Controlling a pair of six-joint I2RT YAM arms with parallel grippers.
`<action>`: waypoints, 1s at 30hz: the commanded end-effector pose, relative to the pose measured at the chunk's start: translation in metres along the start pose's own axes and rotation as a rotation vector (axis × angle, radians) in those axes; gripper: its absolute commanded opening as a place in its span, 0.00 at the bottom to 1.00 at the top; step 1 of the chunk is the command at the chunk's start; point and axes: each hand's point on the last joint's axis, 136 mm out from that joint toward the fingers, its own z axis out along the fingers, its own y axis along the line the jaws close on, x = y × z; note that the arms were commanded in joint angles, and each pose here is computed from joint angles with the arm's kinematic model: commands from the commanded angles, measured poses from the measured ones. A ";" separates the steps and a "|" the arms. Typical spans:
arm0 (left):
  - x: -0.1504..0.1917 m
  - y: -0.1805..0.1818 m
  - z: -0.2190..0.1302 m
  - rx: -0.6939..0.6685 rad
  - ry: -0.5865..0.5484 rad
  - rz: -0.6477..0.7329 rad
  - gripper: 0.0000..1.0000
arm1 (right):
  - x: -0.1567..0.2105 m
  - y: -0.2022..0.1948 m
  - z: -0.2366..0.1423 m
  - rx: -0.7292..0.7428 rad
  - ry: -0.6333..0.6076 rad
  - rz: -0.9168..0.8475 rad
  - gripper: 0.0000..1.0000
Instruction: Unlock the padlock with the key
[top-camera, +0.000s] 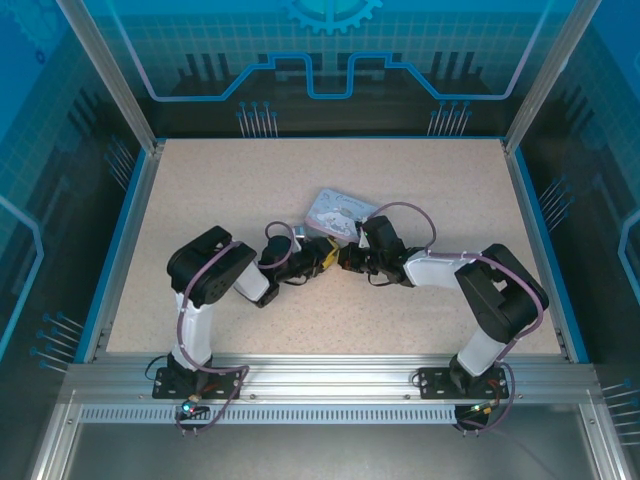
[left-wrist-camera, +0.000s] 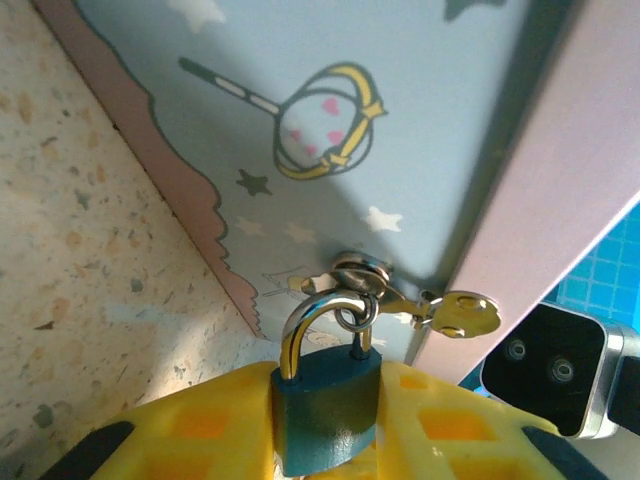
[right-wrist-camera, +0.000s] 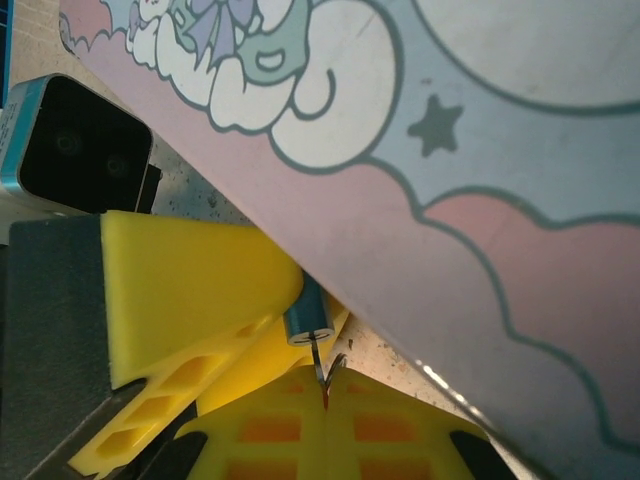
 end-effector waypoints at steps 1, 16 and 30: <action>0.002 -0.027 0.004 0.091 -0.004 0.027 0.23 | 0.003 0.013 0.005 -0.031 0.018 -0.007 0.00; 0.001 -0.034 -0.004 0.076 -0.029 0.073 0.00 | -0.001 0.005 -0.005 -0.031 -0.005 -0.020 0.15; 0.001 -0.038 -0.006 0.051 -0.026 0.094 0.00 | -0.006 -0.013 -0.043 0.066 -0.050 -0.172 0.44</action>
